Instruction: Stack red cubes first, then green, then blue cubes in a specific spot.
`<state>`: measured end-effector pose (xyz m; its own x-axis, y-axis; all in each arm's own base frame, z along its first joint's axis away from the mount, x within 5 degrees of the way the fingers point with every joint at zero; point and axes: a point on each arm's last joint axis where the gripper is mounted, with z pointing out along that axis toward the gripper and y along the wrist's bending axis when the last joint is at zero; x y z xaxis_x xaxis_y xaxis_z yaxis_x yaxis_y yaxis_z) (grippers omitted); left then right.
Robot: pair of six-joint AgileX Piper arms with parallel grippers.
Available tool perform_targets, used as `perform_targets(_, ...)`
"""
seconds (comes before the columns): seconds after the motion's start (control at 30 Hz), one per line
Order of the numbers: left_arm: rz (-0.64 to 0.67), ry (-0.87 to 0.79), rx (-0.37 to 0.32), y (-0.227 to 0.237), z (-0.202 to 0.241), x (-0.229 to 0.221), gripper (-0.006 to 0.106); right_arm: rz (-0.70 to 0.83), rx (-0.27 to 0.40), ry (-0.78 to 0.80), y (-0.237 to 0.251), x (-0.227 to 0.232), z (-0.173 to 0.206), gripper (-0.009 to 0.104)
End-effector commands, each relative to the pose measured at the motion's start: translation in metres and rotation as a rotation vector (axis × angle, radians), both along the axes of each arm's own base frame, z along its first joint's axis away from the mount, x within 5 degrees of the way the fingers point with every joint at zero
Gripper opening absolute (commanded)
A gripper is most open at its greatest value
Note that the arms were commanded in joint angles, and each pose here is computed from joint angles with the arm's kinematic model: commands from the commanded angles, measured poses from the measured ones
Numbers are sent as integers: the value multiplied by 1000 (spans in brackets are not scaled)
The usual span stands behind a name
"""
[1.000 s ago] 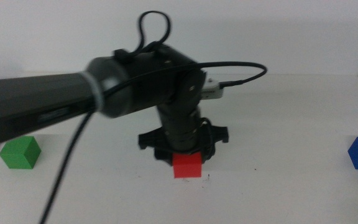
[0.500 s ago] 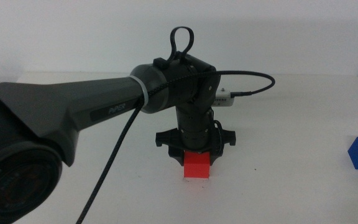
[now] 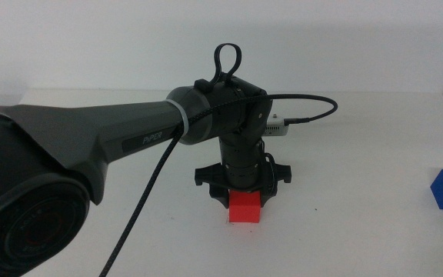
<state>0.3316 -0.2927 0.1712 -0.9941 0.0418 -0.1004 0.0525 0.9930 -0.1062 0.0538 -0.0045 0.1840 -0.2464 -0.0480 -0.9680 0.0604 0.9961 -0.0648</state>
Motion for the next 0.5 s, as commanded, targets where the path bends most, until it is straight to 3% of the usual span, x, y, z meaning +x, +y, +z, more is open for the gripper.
perform_targets(0.0, 14, -5, -14, -1, 3, 1, 69, -3, -11, -17, 0, 0, 1, 93)
perform_targets(0.13, -32, -20, -10, 0, 7, 1, 94, -3, -11, -17, 0, 0, 1, 93)
perform_targets(0.27, -76, -62, -66, 6, 45, -5, 94, -3, -11, -17, 0, 0, 1, 93)
perform_targets(0.47, -114, -180, -27, 69, 139, -16, 94, -3, -11, -17, 0, 0, 1, 93)
